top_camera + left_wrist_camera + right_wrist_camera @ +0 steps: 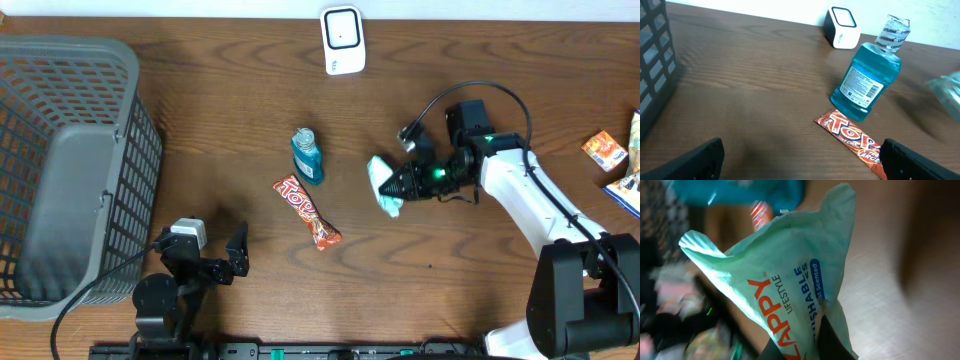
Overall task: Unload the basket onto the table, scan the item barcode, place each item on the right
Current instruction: 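Lift the wipes pack and turn it with the right gripper, then hold the wipes pack in front of the white scanner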
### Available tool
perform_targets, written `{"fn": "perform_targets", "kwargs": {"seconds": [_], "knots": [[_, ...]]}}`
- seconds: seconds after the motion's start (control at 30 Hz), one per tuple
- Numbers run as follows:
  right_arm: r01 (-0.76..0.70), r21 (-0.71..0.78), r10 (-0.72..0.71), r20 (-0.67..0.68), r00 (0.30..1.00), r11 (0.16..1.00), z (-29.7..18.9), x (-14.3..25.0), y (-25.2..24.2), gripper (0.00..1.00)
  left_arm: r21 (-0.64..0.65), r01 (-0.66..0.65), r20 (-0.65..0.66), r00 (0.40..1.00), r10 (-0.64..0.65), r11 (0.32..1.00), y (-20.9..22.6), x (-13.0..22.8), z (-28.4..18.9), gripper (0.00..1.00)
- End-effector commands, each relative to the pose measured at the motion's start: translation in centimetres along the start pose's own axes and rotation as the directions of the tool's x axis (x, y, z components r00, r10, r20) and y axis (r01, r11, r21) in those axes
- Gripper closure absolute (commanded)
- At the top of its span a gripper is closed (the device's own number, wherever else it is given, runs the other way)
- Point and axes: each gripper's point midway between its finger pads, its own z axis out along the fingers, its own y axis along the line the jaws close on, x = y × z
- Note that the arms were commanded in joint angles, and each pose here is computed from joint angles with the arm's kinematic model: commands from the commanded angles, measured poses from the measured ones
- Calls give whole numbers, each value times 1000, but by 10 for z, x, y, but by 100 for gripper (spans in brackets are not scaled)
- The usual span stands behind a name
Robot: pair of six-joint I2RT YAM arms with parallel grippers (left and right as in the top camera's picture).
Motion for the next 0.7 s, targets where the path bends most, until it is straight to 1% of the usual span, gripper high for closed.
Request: {"fn": "perform_targets", "kwargs": {"seconds": [0.0, 0.1, 0.2, 0.33, 0.5, 0.67], "knots": [[-91, 161, 71, 122, 990, 983, -12, -34, -23, 99, 4, 13, -38, 999, -13, 1000, 1, 12, 2, 2], [-95, 266, 34, 227, 973, 959, -24, -63, -34, 99, 4, 13, -38, 999, -13, 1000, 1, 12, 2, 2], [-61, 275, -25, 298, 954, 960, -32, -91, -24, 99, 4, 13, -38, 999, -13, 1000, 1, 12, 2, 1], [0, 265, -89, 323, 942, 964, -31, -124, -3, 99, 4, 12, -38, 999, -12, 1000, 1, 12, 2, 2], [66, 266, -154, 327, 933, 962, -13, -170, 15, 99, 4, 13, -38, 999, -13, 1000, 1, 12, 2, 2], [103, 388, -259, 375, 890, 916, -1, -237, 10, 99, 4, 13, -38, 999, -13, 1000, 1, 12, 2, 2]]}}
